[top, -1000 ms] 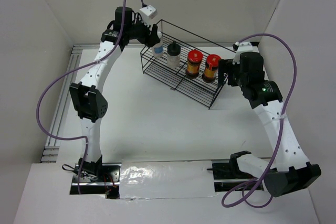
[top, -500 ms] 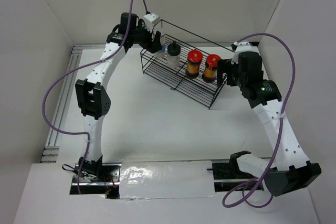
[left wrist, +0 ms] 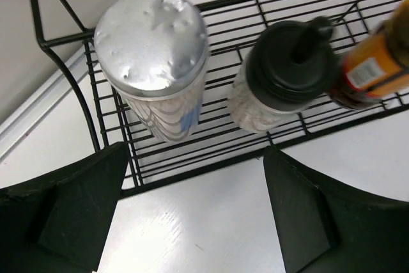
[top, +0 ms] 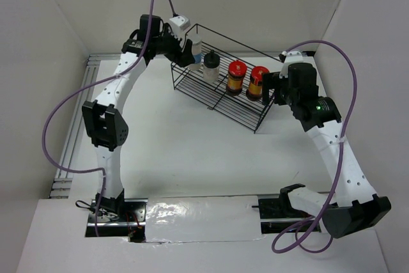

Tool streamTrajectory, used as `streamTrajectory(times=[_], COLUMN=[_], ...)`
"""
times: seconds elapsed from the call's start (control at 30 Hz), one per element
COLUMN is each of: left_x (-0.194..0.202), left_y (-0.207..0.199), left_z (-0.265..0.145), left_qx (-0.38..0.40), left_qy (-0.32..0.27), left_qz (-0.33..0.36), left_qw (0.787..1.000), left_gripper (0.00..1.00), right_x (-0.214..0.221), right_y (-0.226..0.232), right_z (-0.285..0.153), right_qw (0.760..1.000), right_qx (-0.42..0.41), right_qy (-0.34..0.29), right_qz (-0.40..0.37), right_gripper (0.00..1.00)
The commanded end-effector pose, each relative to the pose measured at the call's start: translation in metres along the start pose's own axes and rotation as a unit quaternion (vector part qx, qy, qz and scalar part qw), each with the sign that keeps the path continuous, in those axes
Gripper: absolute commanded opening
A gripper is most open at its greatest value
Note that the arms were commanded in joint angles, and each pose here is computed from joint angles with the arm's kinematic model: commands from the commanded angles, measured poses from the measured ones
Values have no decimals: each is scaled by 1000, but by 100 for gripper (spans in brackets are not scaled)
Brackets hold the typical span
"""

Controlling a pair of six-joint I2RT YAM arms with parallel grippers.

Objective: Organize the condiment bottles

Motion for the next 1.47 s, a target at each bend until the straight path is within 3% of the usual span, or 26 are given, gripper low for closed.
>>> streamTrajectory(times=[0.0,0.17,0.27,0.37,0.4,0.47,0.6,0.7,0.77,0.97,1.43], left_x=[-46,-36,-17,11,38,52,123,183,197,195,180], left_y=[-38,-65,-60,-37,-16,-12,8,18,18,10,-3], left_z=[-55,-108,-149,-183,-191,-215,-242,-242,-239,-239,-241], left_qx=[29,64,68,18,-7,-34,-90,-134,-135,-115,-84], left_qy=[-53,-38,-31,-24,-10,-20,-5,33,42,25,16], left_qz=[47,19,-25,-54,-84,-91,-152,-196,-210,-231,-248], left_qw=[997,997,997,998,996,995,984,971,968,966,965], left_gripper=[99,99,99,99,99,99,99,99,99,99,99], right_x=[-26,-20,0,22,37,50,91,107,113,125,98], right_y=[-6,-15,-20,-17,-14,-13,-10,-6,-6,-14,-20], right_z=[-13,-10,-9,-8,-4,-5,-3,-5,-7,-20,-50], right_qw=[999,998,995,993,992,987,973,963,959,944,944], right_qx=[9,46,68,67,65,73,101,111,117,160,141], right_qy=[-48,-17,22,40,57,71,109,120,128,130,14], right_qz=[10,50,71,92,97,122,178,215,225,257,298], right_gripper=[100,100,100,100,100,100,100,100,100,100,100])
Point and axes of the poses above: each gripper's point midway between its finger pads, its own z axis out along the fingers, its own y axis along the line the jaws close on, x = y × z, the point moved 1 cm from there along -z, back along the fingers, and after that the axes turned 11 degrees about -z, right-handed, at the moved point
